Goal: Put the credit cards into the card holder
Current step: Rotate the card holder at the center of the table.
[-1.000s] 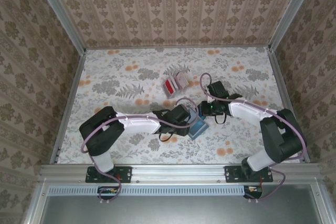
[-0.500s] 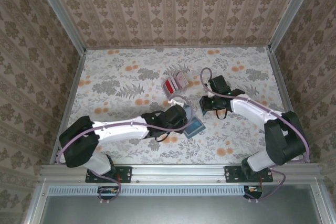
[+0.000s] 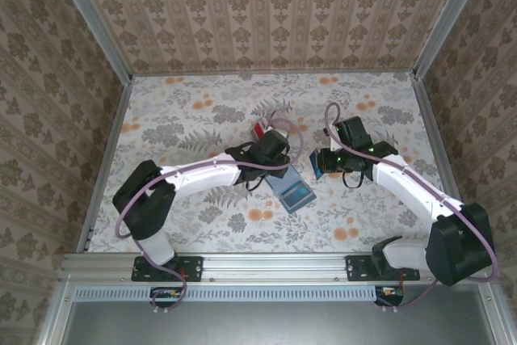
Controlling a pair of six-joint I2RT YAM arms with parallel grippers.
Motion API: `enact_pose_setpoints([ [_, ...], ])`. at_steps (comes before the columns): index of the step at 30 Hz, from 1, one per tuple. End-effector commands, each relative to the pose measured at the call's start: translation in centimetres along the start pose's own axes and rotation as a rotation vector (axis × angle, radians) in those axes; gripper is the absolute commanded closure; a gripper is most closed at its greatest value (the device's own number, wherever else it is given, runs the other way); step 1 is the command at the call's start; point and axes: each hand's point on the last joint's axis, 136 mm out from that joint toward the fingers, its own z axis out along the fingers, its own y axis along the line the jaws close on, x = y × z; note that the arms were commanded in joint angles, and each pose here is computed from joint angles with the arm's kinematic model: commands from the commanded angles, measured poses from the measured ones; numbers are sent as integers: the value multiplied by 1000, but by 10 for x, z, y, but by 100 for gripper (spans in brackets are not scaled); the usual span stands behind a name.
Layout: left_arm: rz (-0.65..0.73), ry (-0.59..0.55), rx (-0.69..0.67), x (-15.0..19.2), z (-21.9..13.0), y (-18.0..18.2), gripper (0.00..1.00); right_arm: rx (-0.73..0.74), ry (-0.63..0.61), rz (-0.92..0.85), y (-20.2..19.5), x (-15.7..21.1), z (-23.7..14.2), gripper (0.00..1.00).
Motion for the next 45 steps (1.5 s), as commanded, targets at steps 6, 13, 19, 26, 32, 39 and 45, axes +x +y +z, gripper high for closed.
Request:
enact_pose_setpoints([
  [6,98,186,-54,18,30,21,64,-22,130,49,-2,43,7,94],
  [13,108,222,-11,21,33,22,63,-44,158,44,4,45,9,93],
  [19,94,239,21,26,41,18,68,-89,199,39,18,55,6,94],
  [26,56,253,5,30,45,31,96,-226,269,1,54,75,-13,93],
  [32,-17,266,-42,43,33,52,100,-259,333,-45,78,95,7,93],
  [39,-136,292,-97,77,16,75,100,-231,388,-122,99,111,34,93],
  [45,-215,314,-94,106,4,78,100,-54,331,-97,63,102,45,95],
])
